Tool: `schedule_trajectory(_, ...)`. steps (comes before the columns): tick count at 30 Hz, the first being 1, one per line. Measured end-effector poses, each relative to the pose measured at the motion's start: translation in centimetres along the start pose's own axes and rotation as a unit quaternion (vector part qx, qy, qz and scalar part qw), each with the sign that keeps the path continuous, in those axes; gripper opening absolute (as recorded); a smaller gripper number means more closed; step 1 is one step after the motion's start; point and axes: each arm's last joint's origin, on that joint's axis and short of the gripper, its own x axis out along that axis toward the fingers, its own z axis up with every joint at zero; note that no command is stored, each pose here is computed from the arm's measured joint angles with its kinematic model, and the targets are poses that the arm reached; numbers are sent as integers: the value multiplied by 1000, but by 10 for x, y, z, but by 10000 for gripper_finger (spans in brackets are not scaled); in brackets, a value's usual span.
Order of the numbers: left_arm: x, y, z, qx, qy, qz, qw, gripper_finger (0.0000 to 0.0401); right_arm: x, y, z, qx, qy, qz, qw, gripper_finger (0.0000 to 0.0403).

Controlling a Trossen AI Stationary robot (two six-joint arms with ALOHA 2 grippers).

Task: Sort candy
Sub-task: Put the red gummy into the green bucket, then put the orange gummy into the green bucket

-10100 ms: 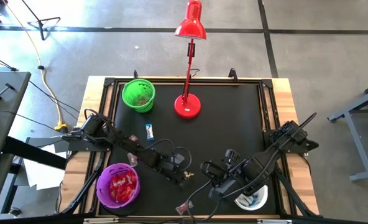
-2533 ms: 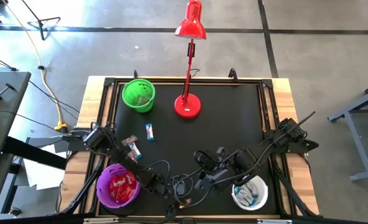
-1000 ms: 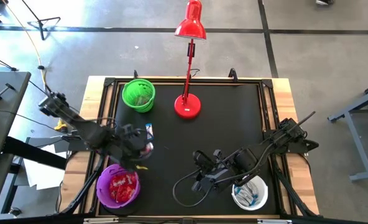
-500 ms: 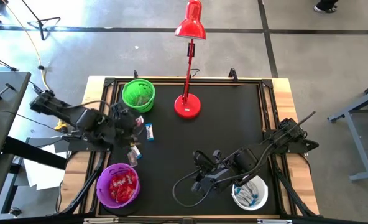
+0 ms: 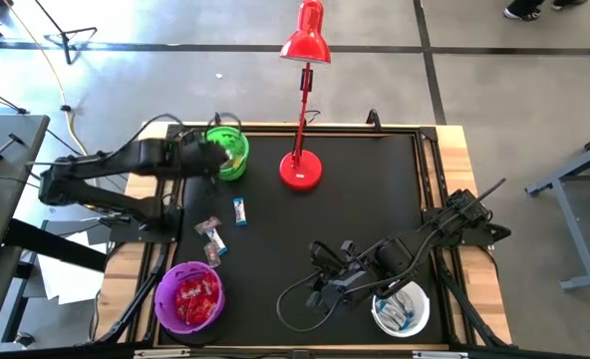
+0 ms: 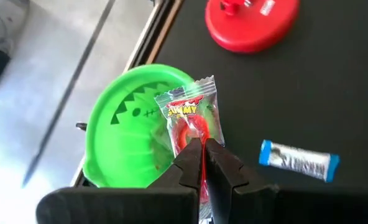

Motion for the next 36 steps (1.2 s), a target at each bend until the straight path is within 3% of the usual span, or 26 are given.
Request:
schedule_trajectory(10,44,48,13,-104,26,-31,994,1,0,0,0,0,0,0,1000,142)
schedule_trajectory(16,75,62,14,-136,77,-34,987,7,0,0,0,0,0,0,1000,142)
schedule_trajectory(22,94,68,12,-151,108,-41,982,45,0,0,0,0,0,0,1000,142)
schedule_trajectory(28,97,71,11,-157,113,-40,980,79,0,0,0,0,0,-1,1000,142)
schedule_trajectory(36,85,66,11,-170,100,-77,977,83,0,0,0,0,0,0,1000,142)
